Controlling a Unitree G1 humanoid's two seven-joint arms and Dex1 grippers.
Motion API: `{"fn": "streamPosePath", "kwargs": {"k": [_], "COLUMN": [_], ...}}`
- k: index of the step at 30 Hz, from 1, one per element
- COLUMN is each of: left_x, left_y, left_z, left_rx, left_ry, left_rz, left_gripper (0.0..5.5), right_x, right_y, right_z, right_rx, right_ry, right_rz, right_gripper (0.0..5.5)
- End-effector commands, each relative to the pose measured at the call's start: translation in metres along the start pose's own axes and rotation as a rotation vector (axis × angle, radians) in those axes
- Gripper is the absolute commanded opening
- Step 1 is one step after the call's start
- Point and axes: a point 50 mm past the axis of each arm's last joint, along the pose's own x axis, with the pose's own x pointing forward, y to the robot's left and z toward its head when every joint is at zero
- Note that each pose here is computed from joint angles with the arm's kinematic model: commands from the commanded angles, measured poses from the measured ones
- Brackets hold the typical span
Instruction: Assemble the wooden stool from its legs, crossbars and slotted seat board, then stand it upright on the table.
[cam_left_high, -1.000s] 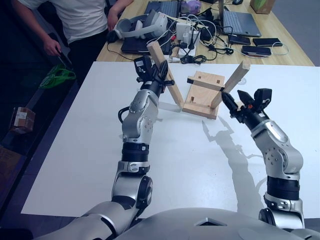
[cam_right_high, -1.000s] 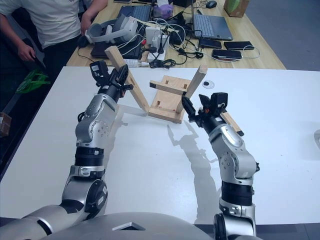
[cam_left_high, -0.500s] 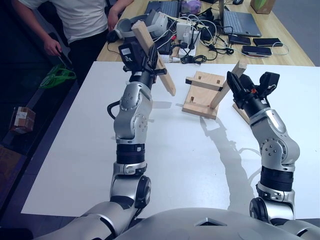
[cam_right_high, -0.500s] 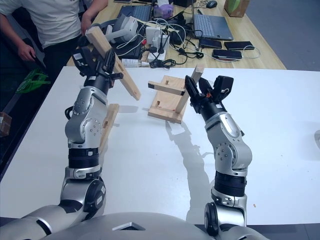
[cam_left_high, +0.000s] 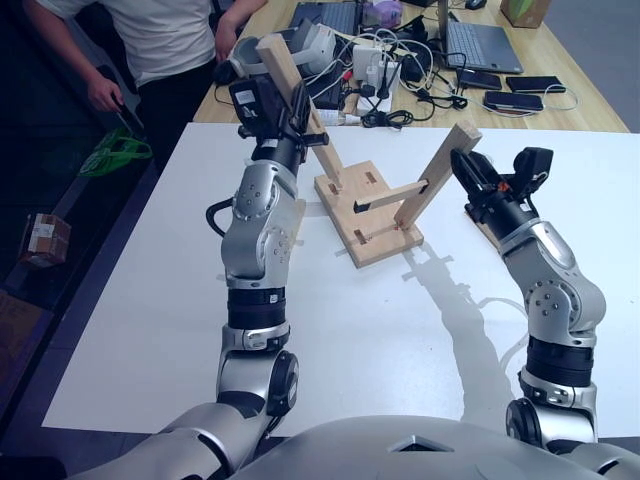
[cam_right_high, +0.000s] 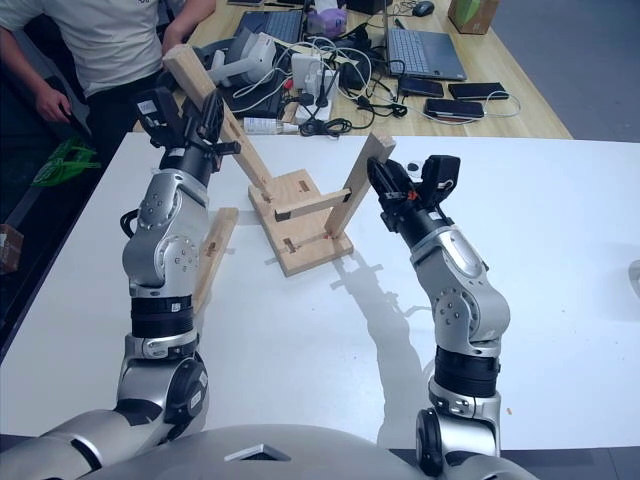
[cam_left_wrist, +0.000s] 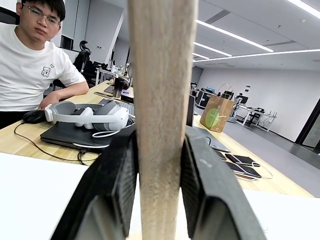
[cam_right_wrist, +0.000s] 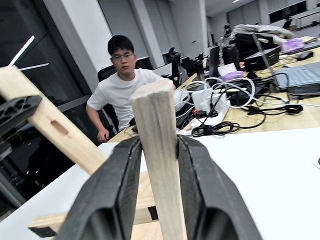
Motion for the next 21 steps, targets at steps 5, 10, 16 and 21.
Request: {"fn": "streamPosePath", "kwargs": {"k": [5, 10, 16, 21], "left_x": [-0.013, -0.019, -0.024, -0.023], "left_y": [0.012, 0.019, 0.021, 0.018], "left_z": [-0.001, 0.005, 0.008, 0.010], "left_rx": [0.028, 0.016, 0.021, 0.023], "left_ry": [0.046, 0.048, 0.060, 0.062], "left_rz": [0.061, 0.121, 0.137, 0.121], "left_gripper": [1.03, 1.03, 1.03, 1.03], "right_x": [-0.013, -0.025, -0.044, -0.016], "right_y": [0.002, 0.009, -0.025, -0.037], "right_z": [-0.013, -0.027, -0.061, -0.085], "right_rx": [-0.060, -0.108, -0.164, -0.180], "right_ry": [0.113, 0.241, 0.475, 0.507], "right_rz": [0.079, 0.193, 0.172, 0.186], "right_gripper": [1.82, 2.68, 2.91, 2.91]}}
